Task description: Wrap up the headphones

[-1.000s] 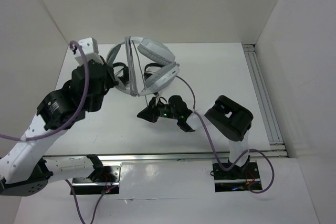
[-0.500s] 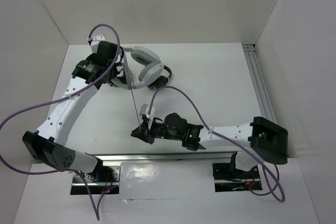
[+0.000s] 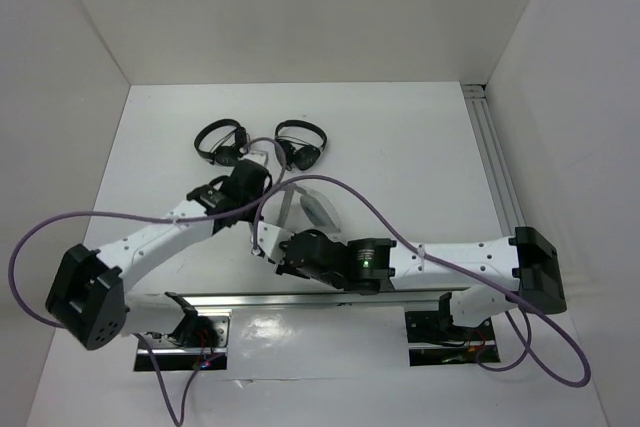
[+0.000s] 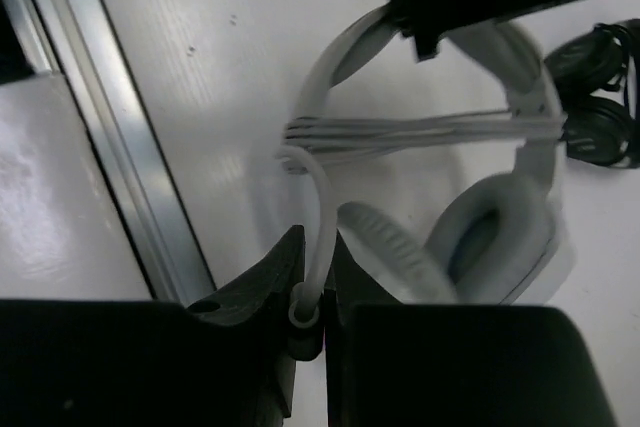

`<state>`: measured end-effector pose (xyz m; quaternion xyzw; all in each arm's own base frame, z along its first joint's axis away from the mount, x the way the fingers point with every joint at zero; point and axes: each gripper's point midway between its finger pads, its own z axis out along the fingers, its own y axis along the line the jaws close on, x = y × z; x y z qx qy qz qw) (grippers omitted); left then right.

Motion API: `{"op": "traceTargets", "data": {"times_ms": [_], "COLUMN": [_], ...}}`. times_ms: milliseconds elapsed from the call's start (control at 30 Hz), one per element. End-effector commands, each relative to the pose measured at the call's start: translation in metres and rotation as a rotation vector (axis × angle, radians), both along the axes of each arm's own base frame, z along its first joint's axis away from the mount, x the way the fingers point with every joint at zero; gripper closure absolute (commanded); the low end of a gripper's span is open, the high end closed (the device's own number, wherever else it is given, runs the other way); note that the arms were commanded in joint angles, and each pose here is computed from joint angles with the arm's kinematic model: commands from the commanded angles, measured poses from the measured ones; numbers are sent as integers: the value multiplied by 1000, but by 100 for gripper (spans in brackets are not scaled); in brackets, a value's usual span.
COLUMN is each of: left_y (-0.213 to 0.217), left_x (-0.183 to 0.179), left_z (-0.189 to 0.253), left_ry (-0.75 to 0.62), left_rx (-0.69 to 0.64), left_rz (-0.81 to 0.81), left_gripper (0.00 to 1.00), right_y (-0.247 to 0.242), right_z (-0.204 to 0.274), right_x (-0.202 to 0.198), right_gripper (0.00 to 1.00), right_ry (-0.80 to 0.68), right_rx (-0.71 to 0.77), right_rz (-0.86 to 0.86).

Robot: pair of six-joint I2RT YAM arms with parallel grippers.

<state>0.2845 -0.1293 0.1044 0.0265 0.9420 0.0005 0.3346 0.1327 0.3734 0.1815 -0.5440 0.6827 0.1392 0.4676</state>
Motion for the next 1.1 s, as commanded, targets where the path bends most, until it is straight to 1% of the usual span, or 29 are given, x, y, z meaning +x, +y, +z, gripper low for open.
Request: {"op": "traceTargets", "data": {"times_ms": [0, 67, 133, 200, 233, 267, 333, 400, 433, 500, 533, 567, 600, 633, 667, 733, 800, 833, 867, 900, 967, 1000, 1067], "left_y": [-57, -71, -80, -80, -83, -82, -82, -80, -79, -71, -68, -66, -67, -70, -70, -73, -73, -72, -70, -70, -70, -71, -67], "left_x": [13, -6, -25, -36, -43, -51, -62, -77, -77, -86, -87, -88, -90, -94, -96, -102, -105, -107, -108, -110, -110, -111, -108], "left_z": [57, 61, 52, 54, 53, 46, 43, 32, 38, 25, 26, 25, 31, 36, 47, 56, 60, 62, 63, 58, 62, 62, 64], "left_ry": [-278, -291, -263, -267, -258, -226, -187, -124, -114, -39, -36, -27, -47, -52, -85, -98, -102, -89, -86, -66, -70, -68, -73], "left_rx": [-224, -243, -254, -242, -241, -214, -191, -125, -102, -25, -13, -6, -14, -41, -71, -111, -102, -101, -87, -71, -67, -66, -76], "left_rz": [-170, -269, -331, -362, -385, -421, -444, -474, -464, -462, -457, -457, -474, -499, -519, -550, -591, -597, -608, -629, -636, -658, -639], "left_gripper": [100, 100, 100, 100, 100, 100, 100, 100, 100, 100, 100, 100, 100, 100, 100, 100, 100, 100, 100, 100, 100, 100, 100], "right_y": [-13, -21, -30, -34, -42, -44, -49, -57, -59, -71, -75, -78, -82, -84, -88, -92, -94, -92, -93, -94, -100, -103, -109], "right_z": [25, 25, 24, 27, 26, 30, 38, 46, 49, 54, 59, 67, 65, 66, 66, 65, 65, 67, 66, 67, 72, 77, 78], "right_x": [17, 24, 33, 39, 45, 48, 54, 62, 66, 72, 75, 80, 84, 88, 93, 101, 104, 105, 105, 107, 109, 111, 113], "right_gripper": [100, 100, 100, 100, 100, 100, 100, 100, 100, 100, 100, 100, 97, 95, 95, 94, 94, 91, 90, 89, 86, 83, 73], "right_ry": [-119, -178, -231, -272, -305, -321, -359, -417, -440, -507, -532, -549, -555, -549, -554, -533, -528, -527, -532, -531, -531, -528, -528], "right_rx": [-30, -43, -48, -43, -63, -54, -48, -69, -50, -82, -52, -47, -56, -33, -45, -41, -36, -17, -22, -14, 9, 25, 27], "right_rz": [-77, -120, -170, -194, -232, -262, -307, -367, -397, -455, -504, -512, -522, -531, -545, -564, -577, -583, -580, -592, -608, -614, -625]}}
